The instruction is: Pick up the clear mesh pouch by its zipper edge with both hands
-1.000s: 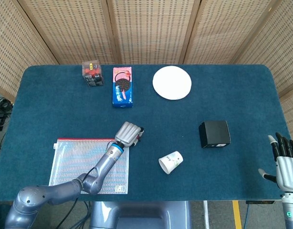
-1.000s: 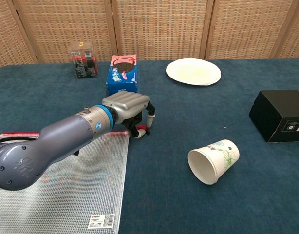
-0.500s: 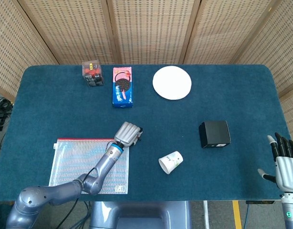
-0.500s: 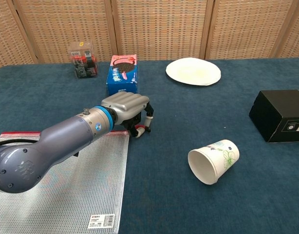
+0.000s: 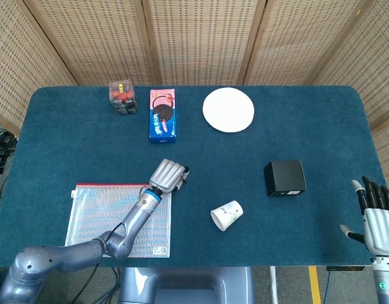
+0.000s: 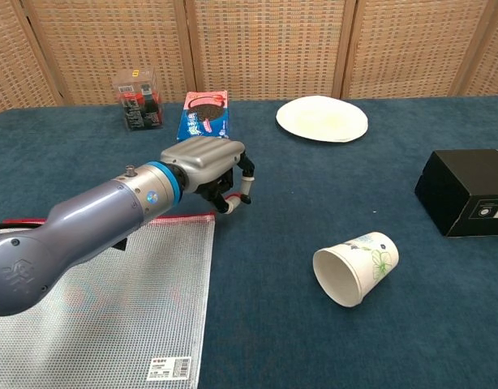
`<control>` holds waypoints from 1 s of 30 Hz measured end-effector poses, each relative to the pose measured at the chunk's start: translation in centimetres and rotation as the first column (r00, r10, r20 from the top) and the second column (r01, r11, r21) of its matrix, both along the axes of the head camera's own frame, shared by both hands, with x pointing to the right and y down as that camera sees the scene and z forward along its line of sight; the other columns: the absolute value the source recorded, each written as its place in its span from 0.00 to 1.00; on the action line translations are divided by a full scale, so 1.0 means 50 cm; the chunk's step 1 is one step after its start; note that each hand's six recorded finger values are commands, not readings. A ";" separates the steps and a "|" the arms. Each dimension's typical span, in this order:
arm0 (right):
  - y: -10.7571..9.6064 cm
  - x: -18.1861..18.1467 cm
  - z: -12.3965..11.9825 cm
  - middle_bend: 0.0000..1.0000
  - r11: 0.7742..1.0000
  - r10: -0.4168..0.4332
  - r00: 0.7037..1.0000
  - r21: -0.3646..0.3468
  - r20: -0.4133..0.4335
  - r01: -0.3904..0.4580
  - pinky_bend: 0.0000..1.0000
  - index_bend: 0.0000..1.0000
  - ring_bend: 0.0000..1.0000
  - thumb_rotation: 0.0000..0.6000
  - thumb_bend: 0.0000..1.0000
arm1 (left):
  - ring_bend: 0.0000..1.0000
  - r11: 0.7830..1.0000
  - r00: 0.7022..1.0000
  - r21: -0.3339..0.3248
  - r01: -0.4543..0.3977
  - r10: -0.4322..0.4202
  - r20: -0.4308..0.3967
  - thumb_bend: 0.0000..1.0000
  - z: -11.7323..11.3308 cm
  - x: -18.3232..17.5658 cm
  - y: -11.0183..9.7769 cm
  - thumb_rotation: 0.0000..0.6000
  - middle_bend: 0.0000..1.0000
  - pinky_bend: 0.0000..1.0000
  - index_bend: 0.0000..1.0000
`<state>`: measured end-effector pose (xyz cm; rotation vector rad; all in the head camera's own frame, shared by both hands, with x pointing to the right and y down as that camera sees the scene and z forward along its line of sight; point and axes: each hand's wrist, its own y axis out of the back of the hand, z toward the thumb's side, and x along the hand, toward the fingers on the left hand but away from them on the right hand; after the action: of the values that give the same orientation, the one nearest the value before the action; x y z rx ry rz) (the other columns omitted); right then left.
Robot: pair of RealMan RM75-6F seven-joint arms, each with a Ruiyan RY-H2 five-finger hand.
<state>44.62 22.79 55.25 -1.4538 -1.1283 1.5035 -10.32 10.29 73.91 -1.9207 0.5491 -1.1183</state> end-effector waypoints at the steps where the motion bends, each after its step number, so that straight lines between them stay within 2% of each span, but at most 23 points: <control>1: 0.000 -0.003 0.000 0.00 1.000 -0.005 1.000 0.000 0.008 0.005 0.00 0.08 0.00 1.00 0.00 | 0.98 1.000 1.000 0.001 0.004 -0.004 -0.006 0.77 -0.005 -0.004 -0.003 1.00 0.94 1.00 0.91; 5: -0.003 -0.016 0.008 0.00 1.000 -0.022 0.999 -0.015 0.043 0.022 0.00 0.08 0.00 1.00 0.00 | 0.98 1.000 0.999 -0.002 0.026 -0.027 -0.041 0.78 -0.032 -0.020 -0.017 1.00 0.94 1.00 0.92; 8: -0.022 -0.030 0.018 0.01 0.998 -0.042 0.997 -0.035 0.064 0.045 0.00 0.08 0.00 1.00 0.00 | 0.98 0.999 0.996 -0.008 0.043 -0.043 -0.074 0.78 -0.059 -0.032 -0.032 1.00 0.94 1.00 0.92; 10: -0.050 -0.045 0.021 0.07 0.997 -0.068 0.995 -0.040 0.073 0.071 0.00 0.08 0.02 1.00 0.00 | 0.98 0.998 0.993 -0.022 0.056 -0.058 -0.103 0.78 -0.078 -0.039 -0.040 1.00 0.94 1.00 0.93; 11: -0.064 -0.055 0.021 0.13 0.996 -0.079 0.994 -0.041 0.082 0.083 0.00 0.08 0.07 1.00 0.00 | 0.98 0.997 0.991 -0.034 0.064 -0.068 -0.119 0.77 -0.086 -0.040 -0.042 1.00 0.94 1.00 0.93; 13: -0.098 -0.088 0.024 0.27 0.992 -0.109 0.986 -0.049 0.126 0.115 0.10 0.08 0.23 1.00 0.00 | 0.98 0.994 0.982 -0.066 0.086 -0.096 -0.165 0.78 -0.110 -0.045 -0.051 1.00 0.94 1.00 0.93; 15: -0.128 -0.120 0.032 0.45 0.986 -0.132 0.976 -0.082 0.174 0.148 0.41 0.08 0.44 1.00 0.00 | 0.98 0.992 0.973 -0.084 0.098 -0.114 -0.202 0.78 -0.138 -0.053 -0.063 1.00 0.94 1.00 0.93; 17: -0.150 -0.150 0.043 0.56 0.976 -0.150 0.965 -0.123 0.214 0.179 0.61 0.09 0.58 1.00 0.00 | 0.98 0.990 0.965 -0.093 0.106 -0.125 -0.230 0.78 -0.160 -0.059 -0.074 1.00 0.94 1.00 0.93; 18: -0.165 -0.172 0.051 0.60 0.968 -0.157 0.956 -0.152 0.247 0.198 0.68 0.09 0.64 1.00 0.00 | 0.98 0.989 0.959 -0.096 0.112 -0.132 -0.249 0.78 -0.172 -0.060 -0.081 1.00 0.94 1.00 0.93; 20: -0.184 -0.207 0.065 0.68 0.955 -0.156 0.941 -0.197 0.301 0.222 0.77 0.10 0.71 1.00 0.00 | 0.98 0.989 0.951 -0.089 0.120 -0.140 -0.276 0.78 -0.185 -0.060 -0.088 1.00 0.94 1.00 0.93; 23: -0.213 -0.267 0.089 0.76 0.930 -0.108 0.906 -0.279 0.410 0.238 0.85 0.12 0.79 1.00 0.00 | 0.98 0.988 0.934 -0.074 0.133 -0.150 -0.325 0.78 -0.205 -0.056 -0.097 1.00 0.94 1.00 0.94; 27: -0.241 -0.343 0.118 0.85 0.890 0.001 0.846 -0.387 0.534 0.243 0.97 0.20 0.87 1.00 0.00 | 0.98 0.989 0.910 -0.050 0.142 -0.150 -0.386 0.78 -0.232 -0.052 -0.105 1.00 0.94 1.00 0.94; 30: -0.255 -0.399 0.133 0.87 0.856 0.086 0.794 -0.453 0.601 0.250 1.00 0.20 0.89 1.00 0.00 | 0.98 0.987 0.895 -0.060 0.148 -0.159 -0.416 0.78 -0.241 -0.052 -0.107 1.00 0.94 1.00 0.95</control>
<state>24.65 10.04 61.91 -2.4616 -1.0147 1.3593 -12.92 4.92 61.84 -2.1857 0.9389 -0.8042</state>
